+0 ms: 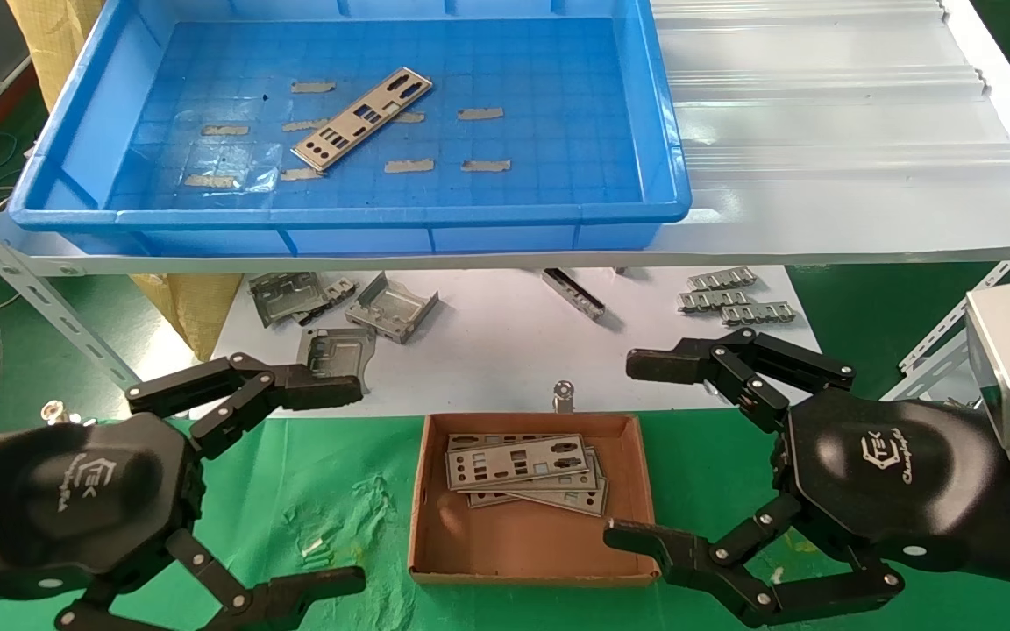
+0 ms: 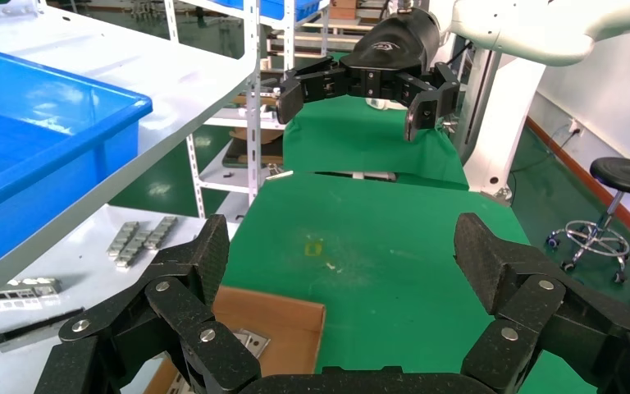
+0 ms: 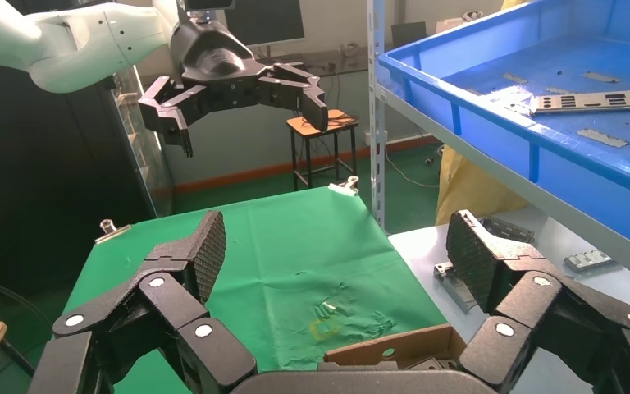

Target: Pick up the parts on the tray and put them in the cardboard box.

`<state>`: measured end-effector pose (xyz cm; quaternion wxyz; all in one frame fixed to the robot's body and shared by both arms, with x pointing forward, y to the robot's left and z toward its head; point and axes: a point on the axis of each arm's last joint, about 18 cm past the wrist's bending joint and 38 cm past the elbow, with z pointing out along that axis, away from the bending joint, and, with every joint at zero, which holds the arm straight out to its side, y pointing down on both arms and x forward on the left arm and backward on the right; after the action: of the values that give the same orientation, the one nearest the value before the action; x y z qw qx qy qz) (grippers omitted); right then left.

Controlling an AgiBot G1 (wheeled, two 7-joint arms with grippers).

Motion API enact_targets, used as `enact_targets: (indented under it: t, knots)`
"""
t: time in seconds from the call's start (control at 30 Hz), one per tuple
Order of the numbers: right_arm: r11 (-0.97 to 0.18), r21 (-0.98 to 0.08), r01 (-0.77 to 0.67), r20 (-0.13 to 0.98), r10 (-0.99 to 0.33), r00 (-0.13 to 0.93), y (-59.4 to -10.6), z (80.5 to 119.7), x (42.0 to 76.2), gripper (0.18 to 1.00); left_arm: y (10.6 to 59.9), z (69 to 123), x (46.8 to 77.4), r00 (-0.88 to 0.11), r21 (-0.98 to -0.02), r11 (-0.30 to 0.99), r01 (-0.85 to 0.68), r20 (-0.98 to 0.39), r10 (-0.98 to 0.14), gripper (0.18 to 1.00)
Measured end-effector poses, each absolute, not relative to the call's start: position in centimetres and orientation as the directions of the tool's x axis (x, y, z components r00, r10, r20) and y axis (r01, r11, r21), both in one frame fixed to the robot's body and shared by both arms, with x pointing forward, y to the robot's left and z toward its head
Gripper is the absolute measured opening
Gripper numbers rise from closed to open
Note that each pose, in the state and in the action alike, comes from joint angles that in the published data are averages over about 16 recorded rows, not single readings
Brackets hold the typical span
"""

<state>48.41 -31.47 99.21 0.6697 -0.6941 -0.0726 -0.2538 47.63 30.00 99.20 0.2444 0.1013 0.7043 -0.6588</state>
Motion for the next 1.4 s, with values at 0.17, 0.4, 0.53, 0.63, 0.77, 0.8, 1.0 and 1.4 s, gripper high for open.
enact_targets:
  t: [0.17, 0.4, 0.53, 0.63, 0.77, 0.8, 1.0, 1.4]
  knots:
    - [-0.092, -0.893, 0.441, 0.450, -0.239, 0.861, -31.47, 99.21, 48.41, 1.000, 30.00, 99.20, 47.63, -0.860, -0.878, 0.112, 0.465, -0.478, -0.179, 1.001]
    - [-0.092, -0.893, 0.441, 0.450, -0.239, 0.861, -31.47, 99.21, 48.41, 1.000, 30.00, 99.20, 47.63, -0.860, -0.878, 0.112, 0.465, -0.478, -0.179, 1.001]
    - [-0.092, -0.893, 0.441, 0.450, -0.239, 0.861, -31.47, 99.21, 48.41, 1.000, 30.00, 99.20, 47.63, -0.860, -0.878, 0.112, 0.465, -0.478, -0.179, 1.001]
    - [-0.092, -0.893, 0.441, 0.450, -0.239, 0.861, -31.47, 99.21, 48.41, 1.000, 30.00, 99.20, 47.63, -0.860, -0.878, 0.112, 0.465, -0.478, -0.179, 1.001]
    - [-0.092, -0.893, 0.441, 0.450, -0.239, 0.861, -31.47, 99.21, 48.41, 1.000, 30.00, 99.20, 47.63, -0.860, -0.878, 0.112, 0.465, -0.478, -0.179, 1.001]
    - [-0.092, -0.893, 0.441, 0.450, -0.239, 0.861, -31.47, 99.21, 48.41, 1.000, 30.00, 99.20, 47.63, -0.860, -0.878, 0.112, 0.465, -0.478, -0.179, 1.001]
    - [-0.092, -0.893, 0.441, 0.450, -0.239, 0.861, -31.47, 99.21, 48.41, 1.000, 30.00, 99.20, 47.63, -0.860, -0.878, 0.112, 0.465, -0.478, -0.179, 1.001]
    - [-0.092, -0.893, 0.441, 0.450, -0.239, 0.861, -31.47, 99.21, 48.41, 0.995, 30.00, 99.20, 47.63, -0.860, -0.878, 0.112, 0.465, -0.478, -0.179, 1.001]
